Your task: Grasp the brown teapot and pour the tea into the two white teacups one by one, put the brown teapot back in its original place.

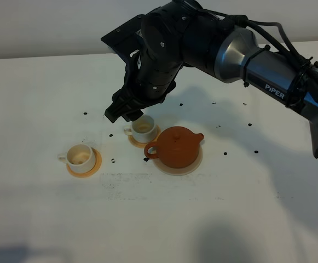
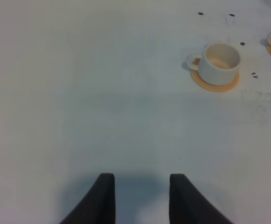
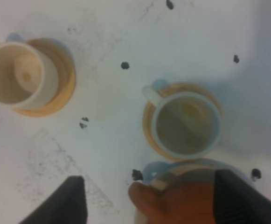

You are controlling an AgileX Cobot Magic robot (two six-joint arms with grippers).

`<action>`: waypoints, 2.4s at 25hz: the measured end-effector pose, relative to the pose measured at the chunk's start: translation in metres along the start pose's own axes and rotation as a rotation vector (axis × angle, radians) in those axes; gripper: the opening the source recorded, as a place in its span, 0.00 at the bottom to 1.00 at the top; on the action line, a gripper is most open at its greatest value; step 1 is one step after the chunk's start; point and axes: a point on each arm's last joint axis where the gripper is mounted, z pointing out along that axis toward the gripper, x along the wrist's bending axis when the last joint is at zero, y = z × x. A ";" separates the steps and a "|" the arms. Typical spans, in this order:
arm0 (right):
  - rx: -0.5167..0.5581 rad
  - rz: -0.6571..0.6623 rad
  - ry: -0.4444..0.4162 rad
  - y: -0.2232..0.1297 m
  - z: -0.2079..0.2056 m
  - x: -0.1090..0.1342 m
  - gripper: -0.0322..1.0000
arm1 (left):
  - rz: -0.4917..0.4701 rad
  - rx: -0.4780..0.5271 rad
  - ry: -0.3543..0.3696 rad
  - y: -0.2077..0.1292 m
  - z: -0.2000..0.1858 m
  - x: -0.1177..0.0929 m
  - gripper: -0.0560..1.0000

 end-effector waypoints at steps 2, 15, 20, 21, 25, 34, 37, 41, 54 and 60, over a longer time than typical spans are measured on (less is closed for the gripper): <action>0.000 -0.001 -0.003 0.000 0.000 0.000 0.57 | 0.000 0.000 0.000 0.000 0.000 0.000 0.34; 0.015 -0.036 -0.016 -0.002 0.001 0.017 0.57 | 0.000 0.000 0.000 0.000 0.000 0.000 0.34; 0.012 -0.048 -0.037 -0.001 0.002 0.017 0.57 | 0.002 0.000 0.000 0.000 0.000 0.000 0.34; 0.012 -0.052 -0.038 -0.002 0.002 0.018 0.57 | 0.002 0.000 0.000 0.000 0.000 0.000 0.34; 0.011 -0.083 -0.044 -0.002 0.006 0.029 0.57 | 0.002 0.000 0.000 0.000 0.000 0.000 0.34; 0.094 -0.102 -0.052 -0.009 0.052 0.033 0.57 | 0.002 0.000 0.000 0.000 0.000 0.000 0.34; 0.105 -0.106 -0.061 -0.011 0.058 0.031 0.57 | 0.002 0.000 0.000 0.000 0.000 0.000 0.34; 0.116 -0.106 -0.064 -0.012 0.064 0.030 0.57 | 0.002 0.000 0.000 0.000 0.000 0.000 0.34; 0.153 -0.056 -0.042 -0.015 0.074 0.017 0.57 | 0.002 0.000 0.000 0.000 0.000 0.000 0.34; 0.161 -0.048 -0.035 -0.016 0.079 0.013 0.57 | 0.002 0.000 0.000 0.000 0.000 0.000 0.34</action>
